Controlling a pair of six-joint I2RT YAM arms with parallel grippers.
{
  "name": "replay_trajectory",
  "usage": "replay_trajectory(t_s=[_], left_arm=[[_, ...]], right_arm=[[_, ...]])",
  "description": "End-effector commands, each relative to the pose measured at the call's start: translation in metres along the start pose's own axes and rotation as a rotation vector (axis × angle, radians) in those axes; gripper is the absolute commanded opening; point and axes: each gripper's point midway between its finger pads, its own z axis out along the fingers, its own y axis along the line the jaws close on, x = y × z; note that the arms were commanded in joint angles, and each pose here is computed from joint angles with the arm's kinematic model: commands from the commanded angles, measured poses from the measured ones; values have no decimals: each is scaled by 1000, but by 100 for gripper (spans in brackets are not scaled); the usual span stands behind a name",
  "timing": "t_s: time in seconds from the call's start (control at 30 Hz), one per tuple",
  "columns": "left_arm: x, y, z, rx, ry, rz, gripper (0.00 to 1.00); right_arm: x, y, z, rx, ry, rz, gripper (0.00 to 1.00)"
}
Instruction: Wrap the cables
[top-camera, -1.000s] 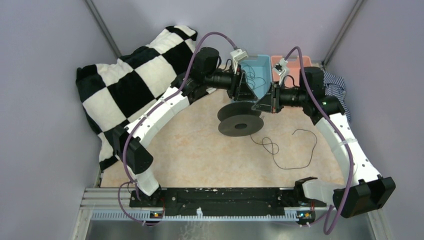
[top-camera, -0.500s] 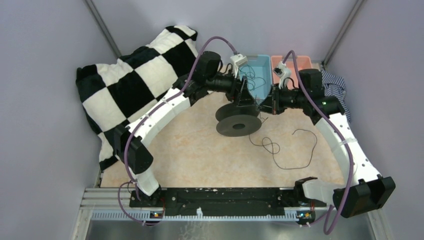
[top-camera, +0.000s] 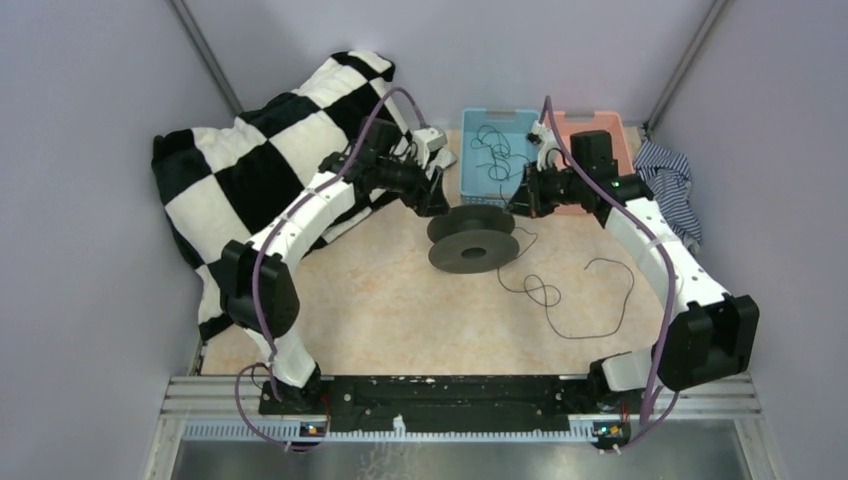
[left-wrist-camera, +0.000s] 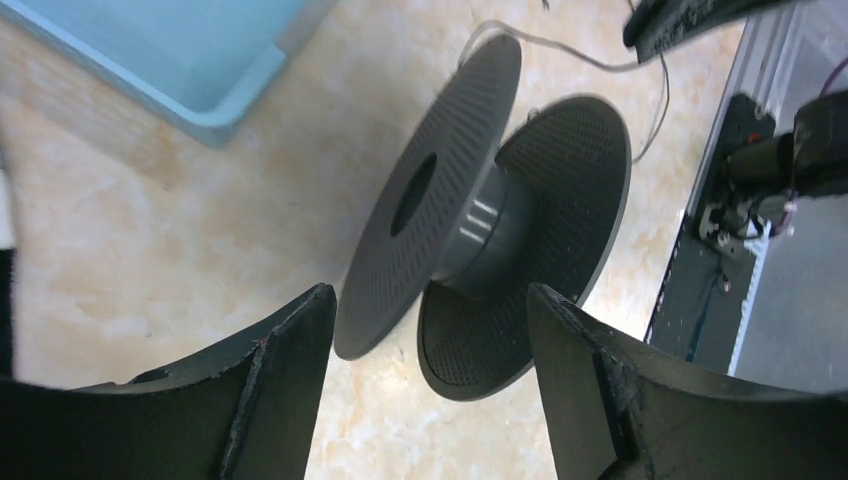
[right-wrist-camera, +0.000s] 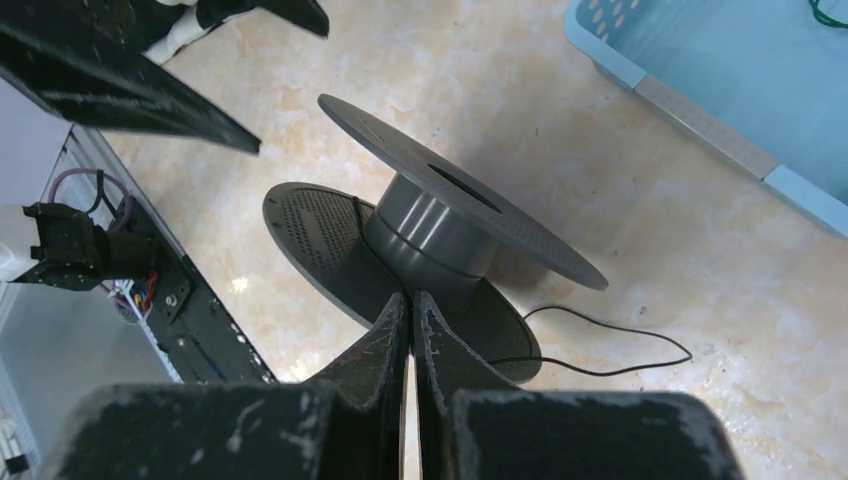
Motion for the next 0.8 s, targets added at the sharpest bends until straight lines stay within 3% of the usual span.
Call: replay_trajectory(t_s=[0.0, 0.4, 0.77], left_arm=[[25, -7, 12, 67, 54, 103, 76], [39, 1, 27, 119, 70, 107, 73], [17, -12, 28, 274, -13, 92, 69]], right_arm=[[-29, 10, 12, -25, -72, -118, 0], [-18, 20, 51, -91, 9, -163, 0], [1, 18, 71, -114, 95, -192, 0]])
